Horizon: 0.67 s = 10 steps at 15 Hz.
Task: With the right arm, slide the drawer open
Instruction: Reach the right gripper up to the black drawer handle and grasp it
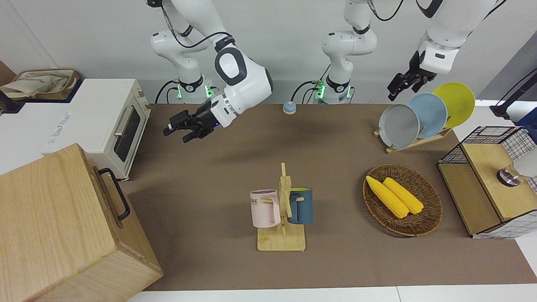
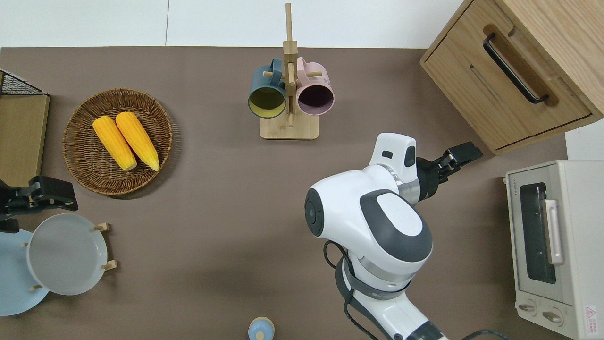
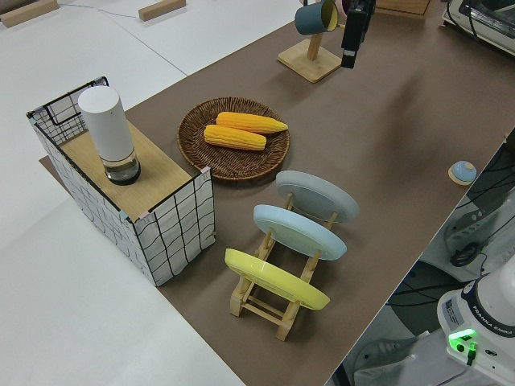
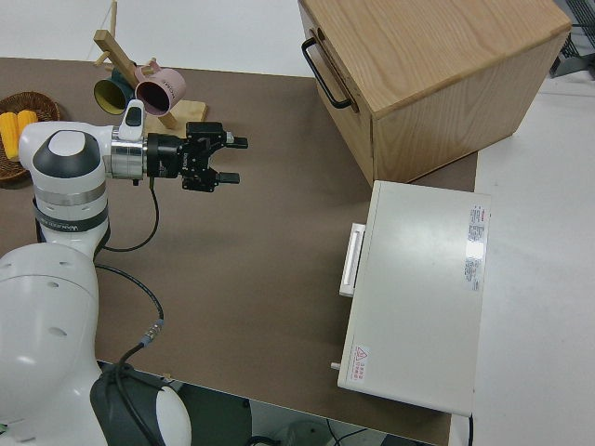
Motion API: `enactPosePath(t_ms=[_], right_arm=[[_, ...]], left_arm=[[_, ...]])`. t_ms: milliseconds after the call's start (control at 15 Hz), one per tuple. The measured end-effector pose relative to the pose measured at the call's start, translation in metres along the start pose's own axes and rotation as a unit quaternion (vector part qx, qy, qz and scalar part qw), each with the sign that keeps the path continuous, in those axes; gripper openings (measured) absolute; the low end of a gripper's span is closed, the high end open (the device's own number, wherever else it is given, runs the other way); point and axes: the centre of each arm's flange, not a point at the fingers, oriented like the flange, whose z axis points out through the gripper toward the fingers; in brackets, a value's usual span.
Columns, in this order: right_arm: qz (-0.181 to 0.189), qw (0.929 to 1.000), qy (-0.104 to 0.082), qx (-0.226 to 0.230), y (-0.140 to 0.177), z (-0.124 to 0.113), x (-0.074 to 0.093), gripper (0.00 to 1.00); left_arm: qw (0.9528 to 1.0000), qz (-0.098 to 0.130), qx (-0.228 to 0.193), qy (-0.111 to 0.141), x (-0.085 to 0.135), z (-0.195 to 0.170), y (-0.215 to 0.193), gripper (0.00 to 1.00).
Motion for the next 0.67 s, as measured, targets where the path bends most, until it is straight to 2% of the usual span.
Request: enactPosePath(t_ms=[200,400,667], right_arm=[[-0.008,0.9987,0.01,-0.049,-0.002,0.005,0.007,0.99],[-0.016,0.9946,0.019,-0.101,-0.001,0.013,0.012,0.99],[-0.019,0.9895,0.025,-0.141,0.005,0.023,0.018,0.99]], left_arm=[[1.0,0.0,0.0,0.0,0.0,0.0,0.0,1.0],[1.0,0.0,0.0,0.0,0.0,0.0,0.0,1.0],[1.0,0.0,0.0,0.0,0.0,0.0,0.0,1.0]])
